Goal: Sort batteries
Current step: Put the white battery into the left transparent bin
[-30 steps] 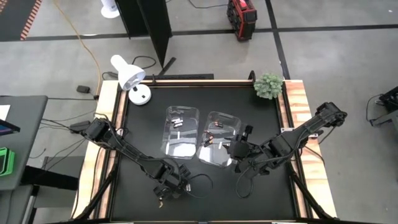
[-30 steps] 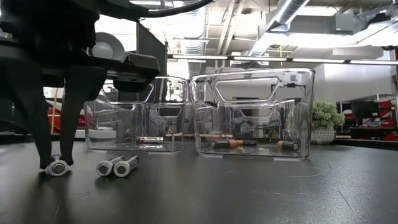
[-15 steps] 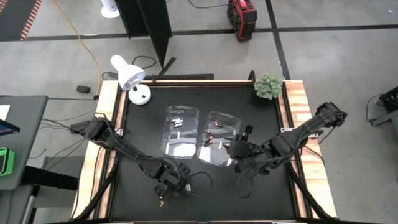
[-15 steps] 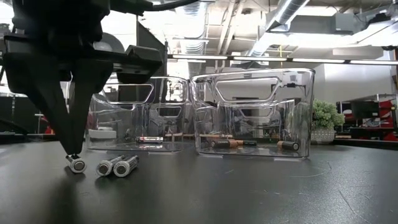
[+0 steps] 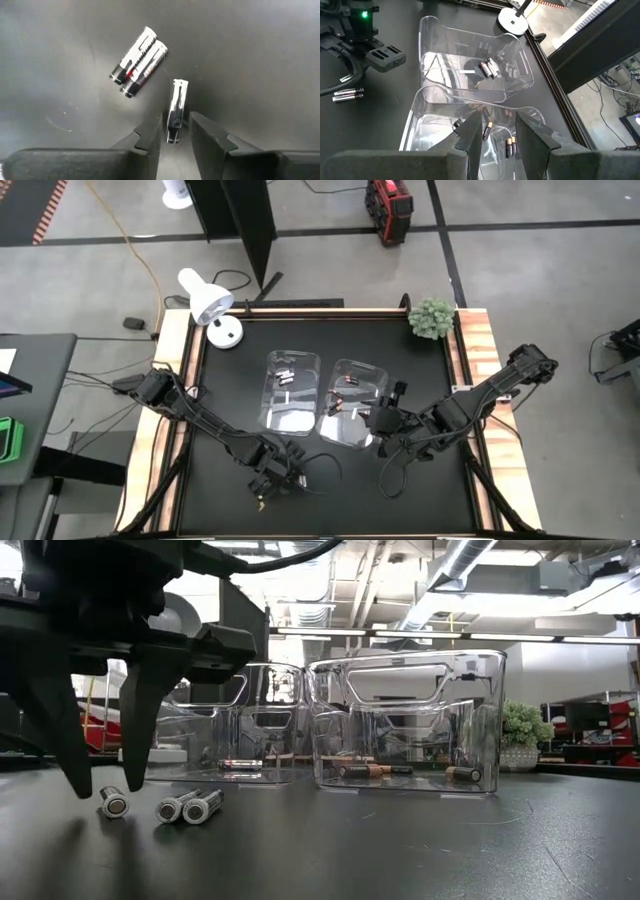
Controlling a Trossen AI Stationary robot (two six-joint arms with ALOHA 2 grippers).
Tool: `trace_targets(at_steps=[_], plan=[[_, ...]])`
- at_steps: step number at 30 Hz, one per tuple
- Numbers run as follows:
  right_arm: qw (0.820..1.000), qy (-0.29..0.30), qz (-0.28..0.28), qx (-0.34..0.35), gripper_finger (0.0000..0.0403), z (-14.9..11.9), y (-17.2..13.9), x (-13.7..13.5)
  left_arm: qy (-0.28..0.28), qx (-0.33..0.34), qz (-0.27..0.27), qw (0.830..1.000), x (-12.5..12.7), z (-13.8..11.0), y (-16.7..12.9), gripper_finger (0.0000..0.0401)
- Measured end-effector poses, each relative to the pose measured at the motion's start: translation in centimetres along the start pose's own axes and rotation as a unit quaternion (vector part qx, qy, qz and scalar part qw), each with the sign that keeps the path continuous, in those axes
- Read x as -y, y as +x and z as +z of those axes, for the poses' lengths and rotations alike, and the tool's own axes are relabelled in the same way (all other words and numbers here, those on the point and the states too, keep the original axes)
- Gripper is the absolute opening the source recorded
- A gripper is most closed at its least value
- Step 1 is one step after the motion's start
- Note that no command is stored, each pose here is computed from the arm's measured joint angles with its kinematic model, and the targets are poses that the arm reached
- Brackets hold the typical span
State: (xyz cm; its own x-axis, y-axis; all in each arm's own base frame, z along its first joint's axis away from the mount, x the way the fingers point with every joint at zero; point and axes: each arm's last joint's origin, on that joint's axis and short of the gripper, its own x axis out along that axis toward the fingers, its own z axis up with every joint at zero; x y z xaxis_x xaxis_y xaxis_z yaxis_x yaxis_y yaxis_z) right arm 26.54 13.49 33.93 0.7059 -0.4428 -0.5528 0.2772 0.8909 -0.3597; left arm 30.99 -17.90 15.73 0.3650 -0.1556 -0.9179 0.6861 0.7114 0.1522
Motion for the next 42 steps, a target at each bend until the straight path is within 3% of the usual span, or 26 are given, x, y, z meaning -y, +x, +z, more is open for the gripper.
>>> trace_targets(at_steps=[6, 14, 25, 42], plan=[[1.000, 0.000, 0.000, 0.000, 0.0132, 0.00, 0.00, 0.00, -0.004, 0.002, 0.000, 1.000, 0.19, -0.56, 0.54, 0.0104], [1.000, 0.000, 0.000, 0.000, 0.0132, 0.00, 0.00, 0.00, -0.008, 0.002, -0.009, 1.000, 0.29, -0.81, 0.63, 0.0089], [1.000, 0.001, 0.000, 0.001, 0.0132, 0.02, 0.00, -0.01, -0.008, 0.000, -0.010, 1.000, 0.28, -0.86, 0.63, 0.0017], [1.000, 0.000, 0.000, 0.000, 0.0132, 0.00, 0.00, 0.00, 0.005, 0.011, -0.005, 1.000, -0.01, 0.03, 0.20, 0.0010]])
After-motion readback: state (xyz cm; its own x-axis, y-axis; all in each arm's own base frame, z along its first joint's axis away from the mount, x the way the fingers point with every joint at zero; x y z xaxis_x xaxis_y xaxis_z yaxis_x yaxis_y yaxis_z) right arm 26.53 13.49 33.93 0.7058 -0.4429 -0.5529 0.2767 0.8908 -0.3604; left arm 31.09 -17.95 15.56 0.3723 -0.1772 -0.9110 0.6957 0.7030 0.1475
